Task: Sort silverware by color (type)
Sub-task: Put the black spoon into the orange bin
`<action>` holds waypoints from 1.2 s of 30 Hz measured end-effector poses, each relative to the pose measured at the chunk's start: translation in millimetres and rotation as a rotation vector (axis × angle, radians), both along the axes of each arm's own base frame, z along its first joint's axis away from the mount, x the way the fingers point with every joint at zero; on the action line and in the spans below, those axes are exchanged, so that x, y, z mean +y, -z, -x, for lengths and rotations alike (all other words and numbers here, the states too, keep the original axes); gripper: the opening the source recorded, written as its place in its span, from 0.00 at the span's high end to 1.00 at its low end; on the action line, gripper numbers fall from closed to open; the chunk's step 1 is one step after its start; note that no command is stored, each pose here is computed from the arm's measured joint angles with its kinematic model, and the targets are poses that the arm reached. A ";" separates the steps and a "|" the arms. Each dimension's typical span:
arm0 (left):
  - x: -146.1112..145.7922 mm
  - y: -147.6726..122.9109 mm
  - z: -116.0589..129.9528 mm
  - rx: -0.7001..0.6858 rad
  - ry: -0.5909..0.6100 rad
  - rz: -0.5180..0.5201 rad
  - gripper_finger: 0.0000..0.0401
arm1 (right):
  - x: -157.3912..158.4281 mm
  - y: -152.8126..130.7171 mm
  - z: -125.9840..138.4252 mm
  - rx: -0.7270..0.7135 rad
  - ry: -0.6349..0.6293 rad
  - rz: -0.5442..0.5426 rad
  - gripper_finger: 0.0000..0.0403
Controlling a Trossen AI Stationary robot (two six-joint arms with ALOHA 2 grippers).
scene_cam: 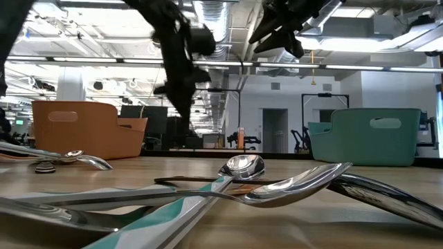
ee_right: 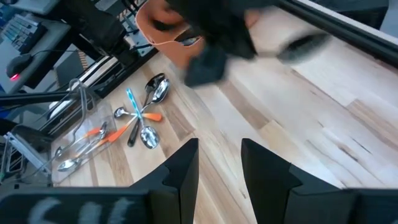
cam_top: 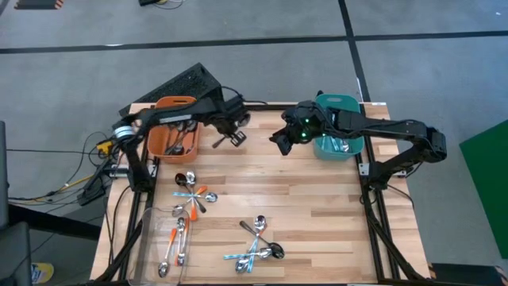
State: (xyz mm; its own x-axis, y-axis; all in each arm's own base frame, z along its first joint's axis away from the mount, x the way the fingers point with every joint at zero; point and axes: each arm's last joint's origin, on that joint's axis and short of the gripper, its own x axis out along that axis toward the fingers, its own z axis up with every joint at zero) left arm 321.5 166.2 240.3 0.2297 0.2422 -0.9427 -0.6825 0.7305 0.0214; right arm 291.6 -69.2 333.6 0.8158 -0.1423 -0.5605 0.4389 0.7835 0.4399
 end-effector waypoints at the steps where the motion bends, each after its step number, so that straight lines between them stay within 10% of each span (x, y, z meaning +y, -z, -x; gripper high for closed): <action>1: -5.3 -11.8 5.4 0.002 -0.008 -0.037 0.99 | -0.9 0.0 0.2 0.001 0.003 0.000 0.65; 10: -26.0 -71.5 91.5 0.164 -0.280 -0.255 0.99 | -15.2 0.0 4.1 0.002 0.047 0.007 0.65; 19: -35.0 -25.8 162.5 0.160 -0.522 -0.107 0.98 | -16.1 0.0 4.3 0.001 0.046 0.007 0.65; 36: -43.9 -7.9 173.8 0.040 -0.628 -0.064 0.67 | 14.5 21.1 -22.7 0.038 -0.050 -0.069 0.68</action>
